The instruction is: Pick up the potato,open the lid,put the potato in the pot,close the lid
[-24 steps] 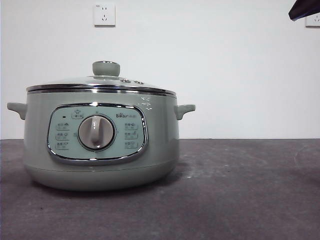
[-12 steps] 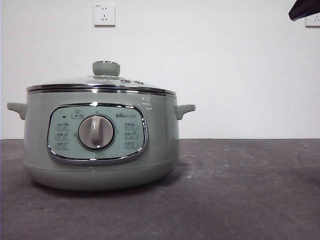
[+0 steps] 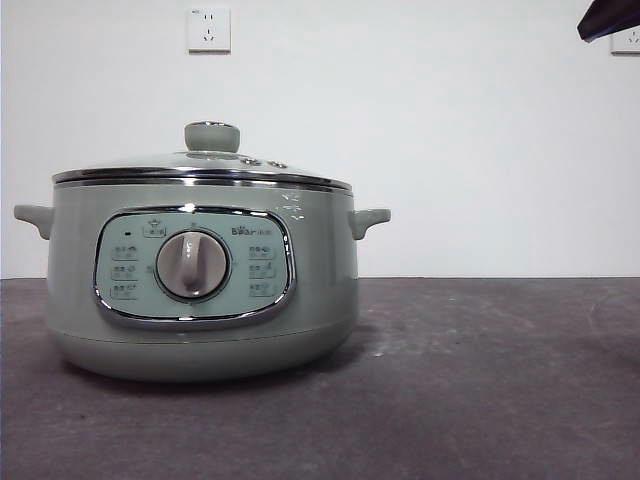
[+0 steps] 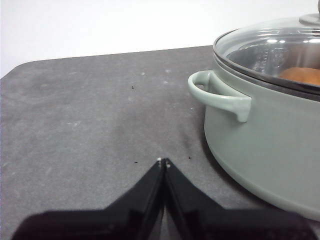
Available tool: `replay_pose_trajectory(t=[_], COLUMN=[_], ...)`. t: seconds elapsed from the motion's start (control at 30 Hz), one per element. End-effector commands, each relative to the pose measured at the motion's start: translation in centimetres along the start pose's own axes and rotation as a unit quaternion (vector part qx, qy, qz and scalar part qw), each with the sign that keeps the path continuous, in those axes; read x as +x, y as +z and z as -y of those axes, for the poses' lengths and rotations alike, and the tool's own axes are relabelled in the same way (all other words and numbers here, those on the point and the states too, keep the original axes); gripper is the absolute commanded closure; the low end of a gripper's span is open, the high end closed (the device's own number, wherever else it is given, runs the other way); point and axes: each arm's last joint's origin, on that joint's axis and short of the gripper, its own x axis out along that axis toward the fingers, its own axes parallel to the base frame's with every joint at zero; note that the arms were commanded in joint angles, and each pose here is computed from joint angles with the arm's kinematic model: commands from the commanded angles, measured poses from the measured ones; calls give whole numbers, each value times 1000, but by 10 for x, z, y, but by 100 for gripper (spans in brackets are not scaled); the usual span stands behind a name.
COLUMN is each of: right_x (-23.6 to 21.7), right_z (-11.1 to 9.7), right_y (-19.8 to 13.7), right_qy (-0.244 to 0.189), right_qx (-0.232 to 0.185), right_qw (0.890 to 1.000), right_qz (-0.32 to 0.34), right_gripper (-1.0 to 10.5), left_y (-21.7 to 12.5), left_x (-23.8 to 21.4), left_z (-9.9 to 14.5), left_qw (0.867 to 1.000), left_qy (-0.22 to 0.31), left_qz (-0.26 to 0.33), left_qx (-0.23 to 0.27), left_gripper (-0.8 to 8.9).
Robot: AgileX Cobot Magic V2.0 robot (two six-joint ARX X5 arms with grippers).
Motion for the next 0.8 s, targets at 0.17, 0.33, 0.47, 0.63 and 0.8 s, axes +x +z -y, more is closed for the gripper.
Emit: replay_pose_trajectory(t=[0.17,0.33,0.47,0.63,0.8], right_x=[1,1,1,1,-6], right_z=[0,0,0,0,1], right_y=[-2,-2,-2,-2,-2], right_qy=[1,1,1,1,-3], right_qx=[5,5,5,5,1], right_qw=[1000,1000,1000,1000,1000], right_qz=[-1,-1,-1,-1,5], right_gripper=[946,946,946,946,946], left_y=[-5,-5,-5,-5,-5], left_x=[2,2,2,2,2], left_z=[0,0,0,0,0], left_qw=[1000,1000,1000,1000,1000], left_qy=[6,6,6,6,6], left_qz=[-5,-5,-5,-5,-5], left_qx=[-2,-2,-2,-2,-2], left_gripper=[817,817,817,817,817])
